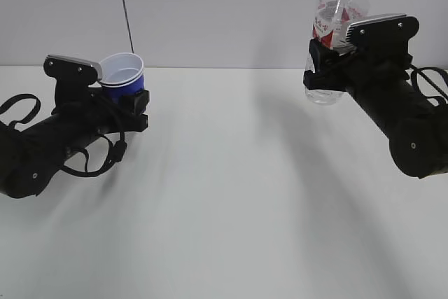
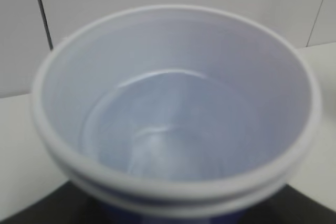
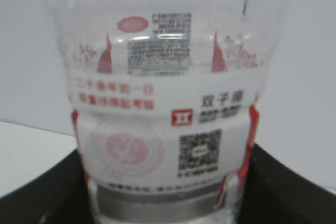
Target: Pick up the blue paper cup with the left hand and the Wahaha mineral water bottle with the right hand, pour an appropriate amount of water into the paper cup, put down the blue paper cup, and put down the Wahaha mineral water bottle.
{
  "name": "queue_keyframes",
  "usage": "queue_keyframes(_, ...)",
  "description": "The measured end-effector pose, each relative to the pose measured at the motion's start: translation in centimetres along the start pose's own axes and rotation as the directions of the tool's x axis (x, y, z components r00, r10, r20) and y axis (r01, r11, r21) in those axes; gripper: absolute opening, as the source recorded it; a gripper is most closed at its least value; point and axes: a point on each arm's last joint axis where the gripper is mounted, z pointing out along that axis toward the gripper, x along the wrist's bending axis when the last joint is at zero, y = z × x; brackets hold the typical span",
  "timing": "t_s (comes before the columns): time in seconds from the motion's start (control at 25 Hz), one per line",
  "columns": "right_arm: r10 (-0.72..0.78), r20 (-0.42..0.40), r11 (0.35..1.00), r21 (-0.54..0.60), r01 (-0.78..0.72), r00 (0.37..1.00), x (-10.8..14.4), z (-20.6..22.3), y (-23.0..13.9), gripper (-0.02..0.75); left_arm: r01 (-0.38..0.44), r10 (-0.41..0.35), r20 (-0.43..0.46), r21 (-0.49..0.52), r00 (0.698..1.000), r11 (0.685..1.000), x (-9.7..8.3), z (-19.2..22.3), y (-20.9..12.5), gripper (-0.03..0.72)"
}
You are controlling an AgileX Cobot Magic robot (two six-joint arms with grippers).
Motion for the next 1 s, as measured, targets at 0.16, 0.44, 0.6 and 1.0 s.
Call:
queue_keyframes(0.16, 0.033, -0.007, 0.999, 0.025, -0.033, 0.999, 0.1, -0.5, -0.6, 0.474, 0.003, -0.003, -0.001, 0.003, 1.0, 1.0, 0.1, 0.2, -1.2, 0.408)
queue_keyframes(0.44, 0.042, -0.041, 0.996, 0.078, -0.039, 0.998, 0.6, -0.9, -2.5, 0.474, 0.02, -0.021, -0.027, -0.024, 0.999, 1.0, 0.4, 0.3, -2.2, 0.408)
queue_keyframes(0.6, 0.033, -0.062, 0.996, 0.09, -0.027, 0.998, 1.0, -0.9, -3.8, 0.474, 0.028, -0.027, -0.044, 0.019, 0.999, 0.999, 0.6, 0.4, -4.1, 0.408)
queue_keyframes(1.0, 0.03, -0.072, 0.997, 0.076, -0.025, 0.997, 1.1, -0.9, -3.8, 0.473, -0.01, 0.013, -0.048, 0.054, 0.999, 0.998, 0.7, 0.4, -6.4, 0.408)
